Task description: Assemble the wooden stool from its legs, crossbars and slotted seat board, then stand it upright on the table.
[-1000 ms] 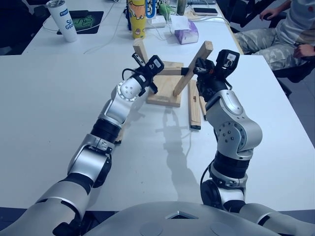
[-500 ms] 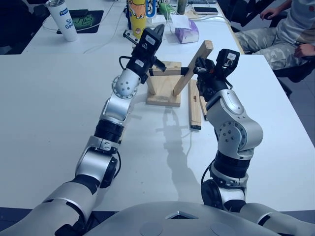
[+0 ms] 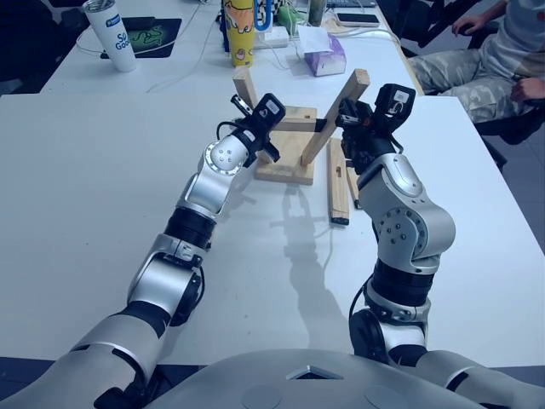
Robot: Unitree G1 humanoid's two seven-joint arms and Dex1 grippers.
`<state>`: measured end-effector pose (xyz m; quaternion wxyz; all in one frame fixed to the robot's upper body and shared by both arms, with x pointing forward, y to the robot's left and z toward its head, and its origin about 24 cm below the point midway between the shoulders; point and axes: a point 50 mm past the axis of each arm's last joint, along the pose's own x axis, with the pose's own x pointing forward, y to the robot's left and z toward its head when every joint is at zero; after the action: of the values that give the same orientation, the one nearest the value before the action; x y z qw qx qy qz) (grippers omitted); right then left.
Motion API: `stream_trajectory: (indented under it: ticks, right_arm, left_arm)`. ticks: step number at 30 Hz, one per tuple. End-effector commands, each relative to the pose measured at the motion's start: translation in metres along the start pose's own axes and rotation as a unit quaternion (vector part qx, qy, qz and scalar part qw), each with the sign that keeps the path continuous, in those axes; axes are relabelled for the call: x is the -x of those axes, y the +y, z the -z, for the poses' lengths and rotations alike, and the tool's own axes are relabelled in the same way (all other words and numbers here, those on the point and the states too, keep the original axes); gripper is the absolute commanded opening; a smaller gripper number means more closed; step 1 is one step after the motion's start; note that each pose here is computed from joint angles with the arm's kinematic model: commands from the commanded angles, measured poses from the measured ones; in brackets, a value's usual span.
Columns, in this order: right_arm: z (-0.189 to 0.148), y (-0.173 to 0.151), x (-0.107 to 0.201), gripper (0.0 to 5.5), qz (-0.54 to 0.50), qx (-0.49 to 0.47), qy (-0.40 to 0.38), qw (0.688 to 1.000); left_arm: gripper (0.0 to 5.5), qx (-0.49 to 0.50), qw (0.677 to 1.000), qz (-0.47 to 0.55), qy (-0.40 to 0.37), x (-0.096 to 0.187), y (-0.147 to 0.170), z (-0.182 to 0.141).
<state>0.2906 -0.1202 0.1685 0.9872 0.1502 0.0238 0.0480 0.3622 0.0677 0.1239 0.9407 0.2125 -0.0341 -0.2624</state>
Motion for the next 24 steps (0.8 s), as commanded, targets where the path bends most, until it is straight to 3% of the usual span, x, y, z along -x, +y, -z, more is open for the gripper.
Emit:
stream_trajectory:
  ticks: [1, 5, 9, 17, 18, 24]
  right_arm:
    - [0.005, -0.005, -0.002, 0.96, 0.010, 0.008, 0.017, 1.000]
    - [0.004, -0.005, -0.003, 0.96, 0.010, 0.019, 0.014, 1.000]
    - [0.003, -0.006, -0.004, 0.96, 0.000, 0.026, 0.010, 1.000]
    - [-0.008, 0.001, -0.003, 0.96, -0.063, 0.035, -0.030, 0.997]
    - [-0.008, 0.000, -0.003, 1.32, -0.064, 0.034, -0.029, 0.997]
    - [-0.001, -0.009, -0.004, 2.23, -0.069, 0.025, -0.003, 0.997]
  left_arm:
    - [0.00, 0.071, 0.984, -0.068, -0.146, 0.010, 0.021, -0.042]
    - [0.00, 0.140, 0.946, -0.090, -0.280, 0.034, 0.029, -0.089]
    - [0.00, 0.168, 0.919, -0.144, -0.327, 0.062, 0.055, -0.112]
    - [0.00, 0.154, 0.935, -0.215, -0.238, 0.083, 0.072, -0.061]
    - [0.00, 0.152, 0.936, -0.221, -0.229, 0.085, 0.072, -0.056]
    - [0.00, 0.146, 0.937, -0.238, -0.211, 0.090, 0.072, -0.045]
